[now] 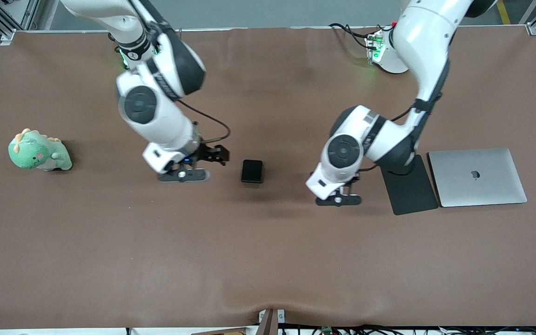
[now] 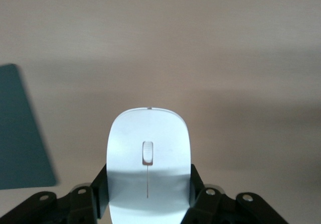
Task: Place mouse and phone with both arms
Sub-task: 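Carry the mouse onto the mousepad while the right gripper grasps the phone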
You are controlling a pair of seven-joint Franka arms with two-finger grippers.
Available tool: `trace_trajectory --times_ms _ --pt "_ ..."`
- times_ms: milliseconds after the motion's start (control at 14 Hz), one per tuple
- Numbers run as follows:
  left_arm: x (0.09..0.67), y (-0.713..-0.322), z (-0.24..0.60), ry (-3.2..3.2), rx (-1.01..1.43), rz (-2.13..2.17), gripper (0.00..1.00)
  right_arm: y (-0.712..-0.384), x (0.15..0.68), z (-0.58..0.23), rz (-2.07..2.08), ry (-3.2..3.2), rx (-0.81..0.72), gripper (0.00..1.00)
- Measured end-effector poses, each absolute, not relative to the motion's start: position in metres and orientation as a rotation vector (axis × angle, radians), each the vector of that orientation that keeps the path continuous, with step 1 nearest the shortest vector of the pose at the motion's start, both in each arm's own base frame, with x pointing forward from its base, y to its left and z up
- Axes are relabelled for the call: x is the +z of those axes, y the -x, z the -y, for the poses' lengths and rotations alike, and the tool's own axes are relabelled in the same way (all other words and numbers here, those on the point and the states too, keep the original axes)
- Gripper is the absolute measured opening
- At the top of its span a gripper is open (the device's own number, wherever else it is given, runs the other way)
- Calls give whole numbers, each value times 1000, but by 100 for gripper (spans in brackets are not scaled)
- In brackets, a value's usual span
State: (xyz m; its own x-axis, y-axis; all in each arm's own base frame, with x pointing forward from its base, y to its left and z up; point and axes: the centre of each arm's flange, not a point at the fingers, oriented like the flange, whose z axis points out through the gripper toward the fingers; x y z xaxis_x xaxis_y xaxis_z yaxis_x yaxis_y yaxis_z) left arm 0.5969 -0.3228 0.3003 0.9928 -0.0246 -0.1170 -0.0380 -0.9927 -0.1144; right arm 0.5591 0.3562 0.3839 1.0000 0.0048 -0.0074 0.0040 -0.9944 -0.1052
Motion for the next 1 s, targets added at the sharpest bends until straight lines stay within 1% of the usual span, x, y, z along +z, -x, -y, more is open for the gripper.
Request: trace_trajectory --times_ms 214,429,571,714,857,1000 --pt "306 -614 230 3010 227 -63 62 -549 317 -400 22 3091 -93 100" --pt "290 -619 149 3025 246 -31 62 -535 256 -431 -24 3142 -105 100" --pt "265 -615 106 3053 206 -16 62 -526 236 -447 -107 3135 -104 100" --pt "234 -602 72 3073 160 9 62 -515 226 -462 -124 3135 -105 100" --pt "206 -584 52 3082 111 14 62 -504 217 -472 -98 3153 -110 100" --pt "192 -572 43 3082 104 15 62 -499 211 -475 -85 3170 -123 100"
